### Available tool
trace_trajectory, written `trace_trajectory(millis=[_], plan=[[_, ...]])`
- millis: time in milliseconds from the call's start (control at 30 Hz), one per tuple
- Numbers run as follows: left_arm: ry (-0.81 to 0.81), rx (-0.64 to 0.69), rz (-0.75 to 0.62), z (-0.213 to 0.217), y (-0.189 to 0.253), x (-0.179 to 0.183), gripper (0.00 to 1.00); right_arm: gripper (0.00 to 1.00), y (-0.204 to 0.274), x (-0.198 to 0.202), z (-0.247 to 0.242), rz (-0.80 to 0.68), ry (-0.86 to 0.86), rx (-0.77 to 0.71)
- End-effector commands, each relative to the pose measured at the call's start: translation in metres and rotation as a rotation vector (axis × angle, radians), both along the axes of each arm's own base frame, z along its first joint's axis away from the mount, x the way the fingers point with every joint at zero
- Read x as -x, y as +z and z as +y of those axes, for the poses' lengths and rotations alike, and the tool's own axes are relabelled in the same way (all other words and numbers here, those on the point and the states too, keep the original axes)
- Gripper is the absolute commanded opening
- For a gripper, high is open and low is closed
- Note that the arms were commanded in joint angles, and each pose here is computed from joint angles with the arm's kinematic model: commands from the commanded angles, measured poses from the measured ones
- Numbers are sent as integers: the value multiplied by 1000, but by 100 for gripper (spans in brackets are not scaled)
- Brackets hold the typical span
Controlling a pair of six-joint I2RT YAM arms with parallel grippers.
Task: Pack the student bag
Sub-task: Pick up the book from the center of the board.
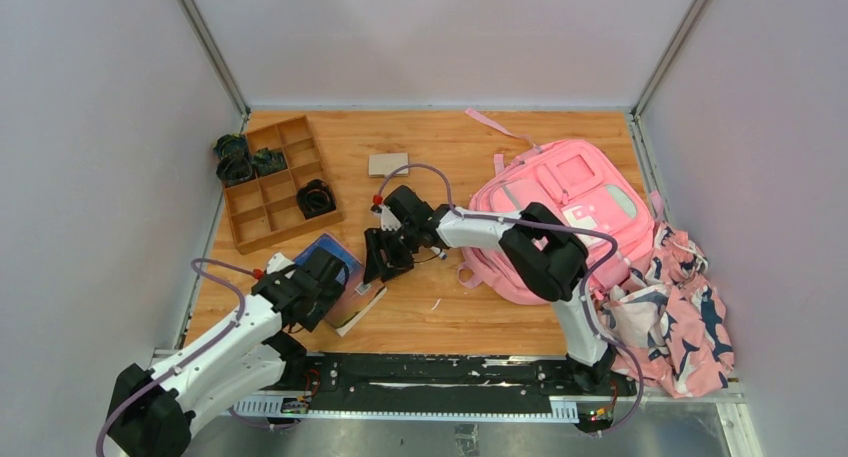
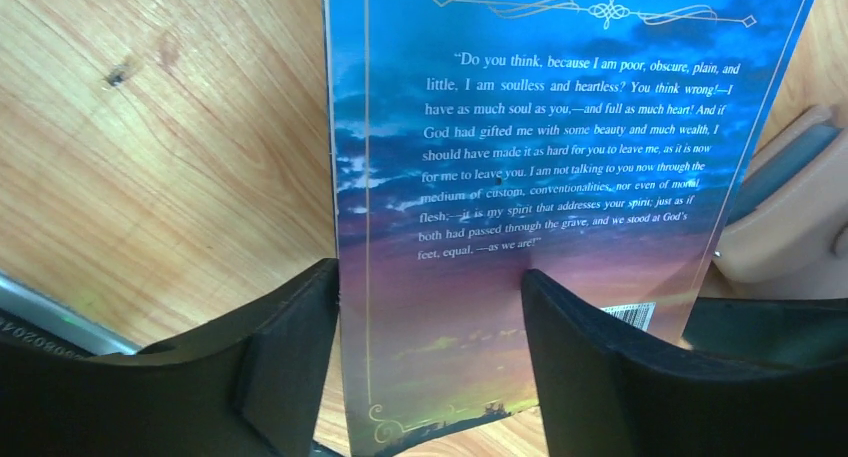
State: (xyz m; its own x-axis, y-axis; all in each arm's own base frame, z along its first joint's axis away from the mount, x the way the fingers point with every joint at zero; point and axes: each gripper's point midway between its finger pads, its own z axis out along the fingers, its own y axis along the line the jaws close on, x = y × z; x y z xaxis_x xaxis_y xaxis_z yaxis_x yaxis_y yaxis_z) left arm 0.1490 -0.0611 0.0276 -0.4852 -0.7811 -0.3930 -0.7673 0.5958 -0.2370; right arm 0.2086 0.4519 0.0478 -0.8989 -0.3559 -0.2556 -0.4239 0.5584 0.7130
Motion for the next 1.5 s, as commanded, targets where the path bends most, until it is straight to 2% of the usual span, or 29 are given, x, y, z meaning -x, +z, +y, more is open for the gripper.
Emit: trace_trajectory(millis=[0,200,300,367,400,533,633,733,833,1000,1067,1167,1467], plan=[[14,58,-30,-4,-7,2,67,63,-8,33,4,73,109,-20],[12,138,-100,-12,4,-1,48,62,0,54,12,92,161,-40],[12,169,-133,-15,13,-5,42,61,-2,57,14,104,160,-39],[7,184,-155,-18,19,-8,42,61,-5,58,14,112,159,-34],[7,189,-162,-18,21,-9,44,61,-6,58,14,116,159,-32],[7,177,-156,-16,18,-7,69,60,-8,59,14,123,157,-30],[24,170,-108,-15,5,0,73,60,-7,58,14,121,156,-31],[31,158,-69,-13,-7,6,73,60,-9,58,14,124,154,-29],[33,154,-59,-12,-10,7,65,60,-10,58,14,128,156,-26],[20,163,-102,-14,1,0,32,60,-11,59,15,129,160,-27],[14,164,-125,-14,9,-3,14,60,-10,59,15,127,162,-28],[6,161,-153,-13,20,-6,1,60,-10,59,15,128,164,-27],[-75,141,-265,-7,71,-9,0,59,3,61,13,117,183,-38]])
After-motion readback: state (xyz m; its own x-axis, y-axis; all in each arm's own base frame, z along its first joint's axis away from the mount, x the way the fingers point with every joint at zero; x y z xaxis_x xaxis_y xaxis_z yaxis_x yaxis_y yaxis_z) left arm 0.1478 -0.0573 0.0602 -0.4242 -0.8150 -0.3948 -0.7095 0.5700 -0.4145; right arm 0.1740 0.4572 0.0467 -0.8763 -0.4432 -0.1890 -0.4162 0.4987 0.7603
